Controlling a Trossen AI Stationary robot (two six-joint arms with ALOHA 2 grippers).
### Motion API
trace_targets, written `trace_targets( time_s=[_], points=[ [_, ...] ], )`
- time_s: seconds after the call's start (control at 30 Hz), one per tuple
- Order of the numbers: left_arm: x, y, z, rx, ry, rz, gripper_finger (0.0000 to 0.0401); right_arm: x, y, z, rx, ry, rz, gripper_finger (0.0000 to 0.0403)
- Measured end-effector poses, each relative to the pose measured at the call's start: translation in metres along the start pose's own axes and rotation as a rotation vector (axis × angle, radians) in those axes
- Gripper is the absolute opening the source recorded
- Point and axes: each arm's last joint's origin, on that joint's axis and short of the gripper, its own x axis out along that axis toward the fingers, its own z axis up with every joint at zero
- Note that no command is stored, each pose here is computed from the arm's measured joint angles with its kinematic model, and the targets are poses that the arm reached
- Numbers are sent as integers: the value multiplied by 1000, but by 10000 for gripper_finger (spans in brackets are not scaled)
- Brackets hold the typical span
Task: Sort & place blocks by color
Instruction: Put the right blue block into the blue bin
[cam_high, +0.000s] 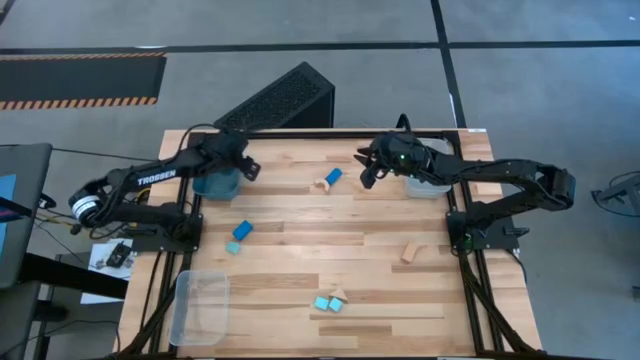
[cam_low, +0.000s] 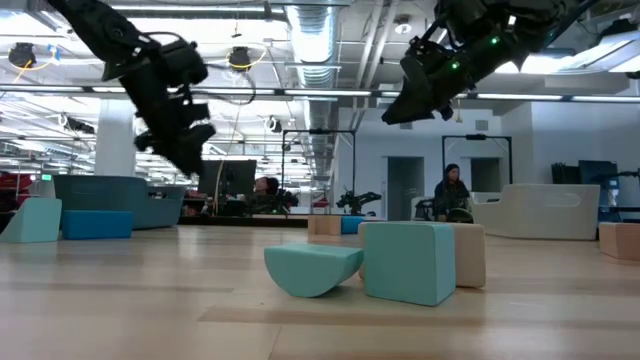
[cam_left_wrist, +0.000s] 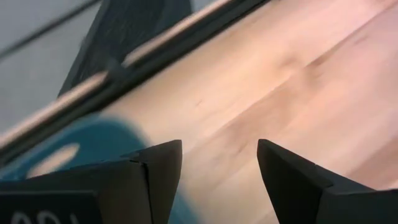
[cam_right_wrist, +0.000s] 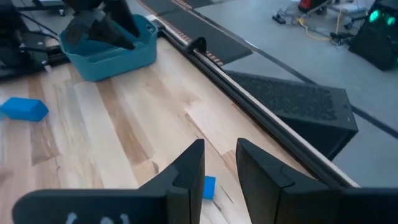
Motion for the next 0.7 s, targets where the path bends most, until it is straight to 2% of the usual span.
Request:
trace_targets(
  time_s=[0.2, 0.47, 0.6, 0.7],
  points=[
    [-10, -27, 20, 83, -200, -122, 199, 0, 0, 4, 2, -44, 2, 117],
    [-12, -66, 44, 93, -498, -402, 199, -1, 0, 10, -2, -107, -17, 117],
    [7, -90, 49, 97, -506, -520, 200, -6, -1, 14, 4, -130, -67, 117],
    [24, -109, 60, 121, -469, -550, 203, -13, -2, 19, 10, -159, -82, 117]
  ],
)
